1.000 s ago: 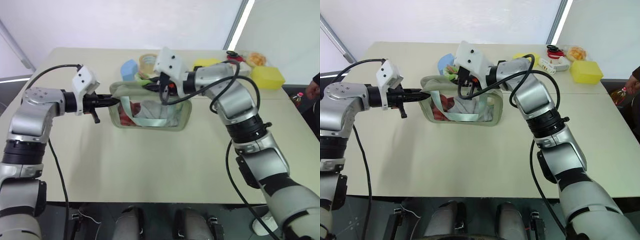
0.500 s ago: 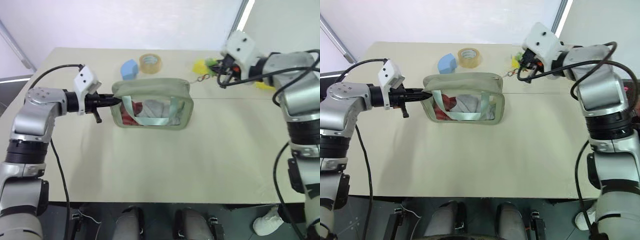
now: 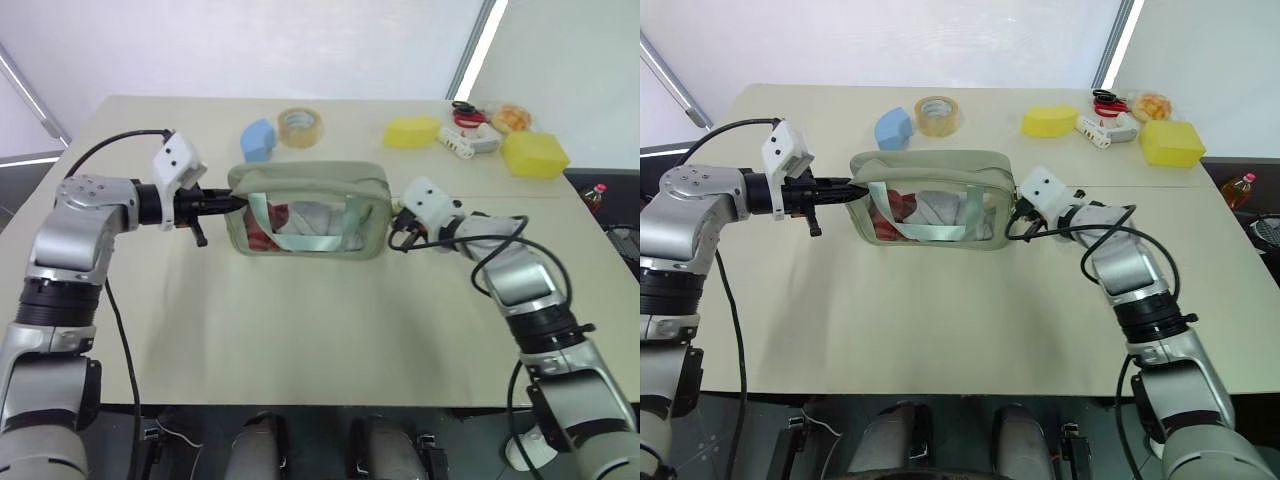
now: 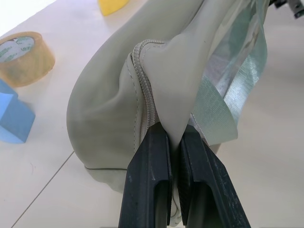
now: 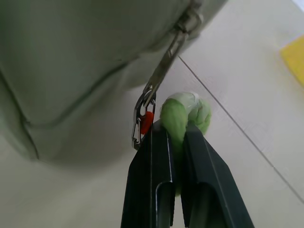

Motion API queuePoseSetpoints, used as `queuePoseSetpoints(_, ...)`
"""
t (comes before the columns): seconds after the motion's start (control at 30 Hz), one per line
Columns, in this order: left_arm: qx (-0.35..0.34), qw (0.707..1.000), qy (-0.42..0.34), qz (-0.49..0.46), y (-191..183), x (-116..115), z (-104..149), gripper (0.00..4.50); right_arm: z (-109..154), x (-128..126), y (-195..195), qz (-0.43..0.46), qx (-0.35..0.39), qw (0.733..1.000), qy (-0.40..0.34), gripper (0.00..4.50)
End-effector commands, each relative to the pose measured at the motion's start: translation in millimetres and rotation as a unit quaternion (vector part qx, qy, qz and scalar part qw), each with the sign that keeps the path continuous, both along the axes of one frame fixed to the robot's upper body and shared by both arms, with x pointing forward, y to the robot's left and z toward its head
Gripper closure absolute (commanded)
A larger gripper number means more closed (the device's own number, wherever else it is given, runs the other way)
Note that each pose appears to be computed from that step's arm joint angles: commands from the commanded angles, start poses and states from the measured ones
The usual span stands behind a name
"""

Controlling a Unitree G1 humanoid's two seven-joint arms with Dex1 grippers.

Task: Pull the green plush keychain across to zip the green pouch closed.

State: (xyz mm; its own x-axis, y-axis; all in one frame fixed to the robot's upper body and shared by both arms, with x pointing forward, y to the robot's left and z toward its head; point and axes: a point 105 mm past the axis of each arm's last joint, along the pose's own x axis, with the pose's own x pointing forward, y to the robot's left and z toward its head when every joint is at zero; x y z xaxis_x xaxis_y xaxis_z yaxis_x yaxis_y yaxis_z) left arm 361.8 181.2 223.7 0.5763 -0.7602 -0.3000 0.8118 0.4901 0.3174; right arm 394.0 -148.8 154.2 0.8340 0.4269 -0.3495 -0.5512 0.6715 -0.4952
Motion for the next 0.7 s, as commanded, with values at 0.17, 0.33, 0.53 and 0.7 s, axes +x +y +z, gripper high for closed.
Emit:
queuePoseSetpoints(0.17,0.007,1.000,-0.010,0.009,5,-2,6,4.50,-12,-6,-6,0.014,-0.045,0.999,0.002,4.46)
queuePoseSetpoints(0.33,0.004,1.000,-0.013,0.010,4,-3,6,4.50,27,-10,-17,0.025,-0.014,1.000,-0.009,3.77)
queuePoseSetpoints(0.53,-0.018,0.999,-0.019,0.023,16,-4,20,2.95,83,-44,-25,0.073,0.059,0.996,-0.001,0.89)
queuePoseSetpoints(0.7,-0.043,0.997,-0.009,0.058,44,-12,40,0.30,122,-87,-18,0.144,0.094,0.985,0.016,0.00)
